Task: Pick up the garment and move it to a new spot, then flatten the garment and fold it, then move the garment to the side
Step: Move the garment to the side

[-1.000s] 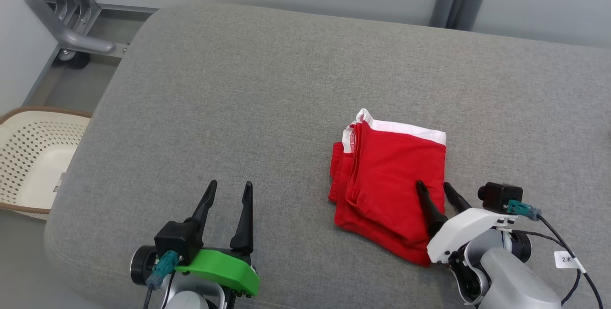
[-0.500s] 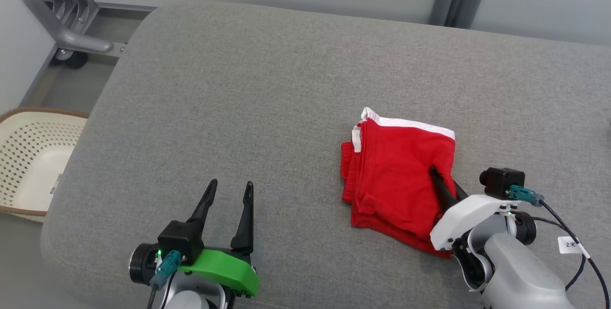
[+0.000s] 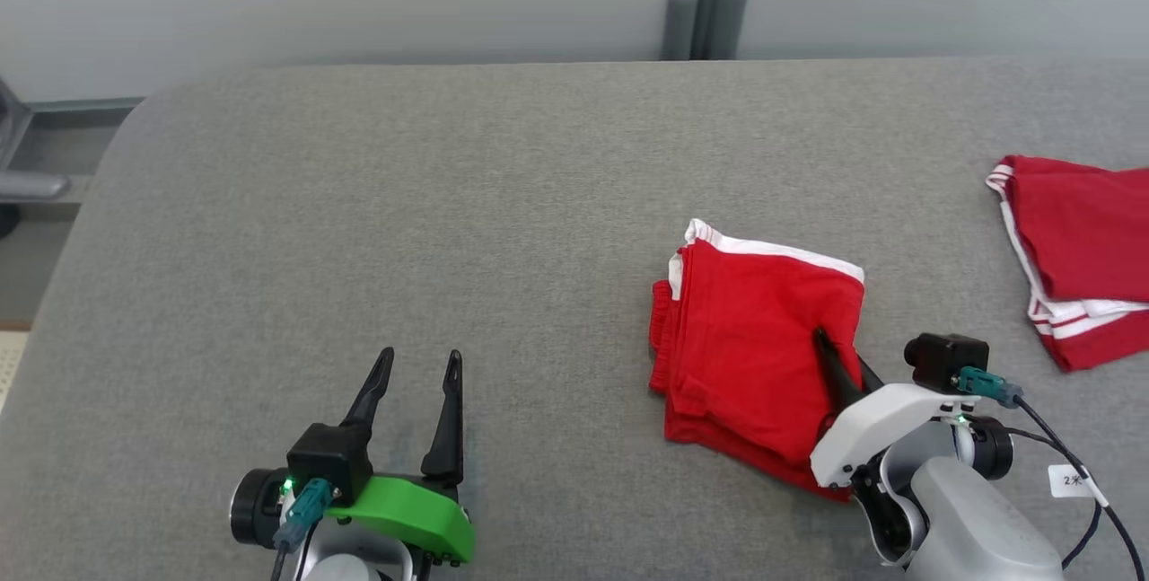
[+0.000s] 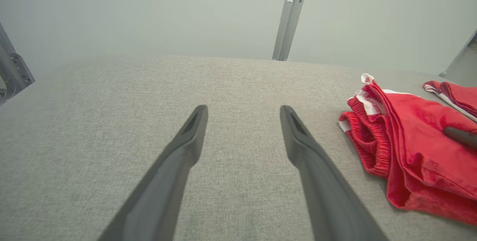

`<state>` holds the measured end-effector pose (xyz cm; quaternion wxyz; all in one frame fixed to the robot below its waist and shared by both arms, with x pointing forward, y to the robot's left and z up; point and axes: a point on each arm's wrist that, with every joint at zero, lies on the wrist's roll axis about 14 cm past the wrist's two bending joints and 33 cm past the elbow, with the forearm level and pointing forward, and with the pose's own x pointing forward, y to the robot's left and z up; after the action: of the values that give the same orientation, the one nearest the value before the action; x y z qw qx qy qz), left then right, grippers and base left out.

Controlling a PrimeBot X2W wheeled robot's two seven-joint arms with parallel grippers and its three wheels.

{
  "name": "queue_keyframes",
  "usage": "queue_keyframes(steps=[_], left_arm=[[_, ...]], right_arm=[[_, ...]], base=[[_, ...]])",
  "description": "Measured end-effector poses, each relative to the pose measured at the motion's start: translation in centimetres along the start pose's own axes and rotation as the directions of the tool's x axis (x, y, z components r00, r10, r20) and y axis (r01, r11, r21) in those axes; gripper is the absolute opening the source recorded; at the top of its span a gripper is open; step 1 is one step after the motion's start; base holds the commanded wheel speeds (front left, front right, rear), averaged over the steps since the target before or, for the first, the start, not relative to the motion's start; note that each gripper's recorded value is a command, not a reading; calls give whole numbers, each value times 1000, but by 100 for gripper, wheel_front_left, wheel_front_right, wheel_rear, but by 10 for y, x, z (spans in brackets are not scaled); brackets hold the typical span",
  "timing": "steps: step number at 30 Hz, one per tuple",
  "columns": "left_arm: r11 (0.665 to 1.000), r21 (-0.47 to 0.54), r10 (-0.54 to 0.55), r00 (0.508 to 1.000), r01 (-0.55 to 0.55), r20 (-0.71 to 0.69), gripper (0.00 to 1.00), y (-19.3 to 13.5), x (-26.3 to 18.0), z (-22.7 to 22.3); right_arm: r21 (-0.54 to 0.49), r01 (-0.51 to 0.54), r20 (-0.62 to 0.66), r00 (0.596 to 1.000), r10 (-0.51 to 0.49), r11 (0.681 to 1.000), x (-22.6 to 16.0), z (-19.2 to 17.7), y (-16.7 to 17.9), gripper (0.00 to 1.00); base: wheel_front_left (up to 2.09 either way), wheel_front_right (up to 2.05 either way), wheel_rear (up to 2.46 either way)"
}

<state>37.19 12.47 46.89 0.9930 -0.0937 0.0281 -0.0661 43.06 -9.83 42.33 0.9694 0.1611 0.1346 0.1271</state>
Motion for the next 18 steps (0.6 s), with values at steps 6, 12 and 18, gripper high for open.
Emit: queue_keyframes(steps=[6,12,18], left_arm=[[994,-3,-105,994,105,-11,100,-33,16,-4],[979,-9,-205,979,205,-13,100,-67,29,-5],[951,10,-308,951,308,-4,100,-102,43,-3]], right_arm=[[13,88,44,995,-88,996,-26,11,-29,0],[42,170,67,983,-172,985,-53,13,-54,0],[69,233,90,967,-239,970,-76,15,-72,0]], base=[[0,0,0],[0,0,0],[0,0,0]])
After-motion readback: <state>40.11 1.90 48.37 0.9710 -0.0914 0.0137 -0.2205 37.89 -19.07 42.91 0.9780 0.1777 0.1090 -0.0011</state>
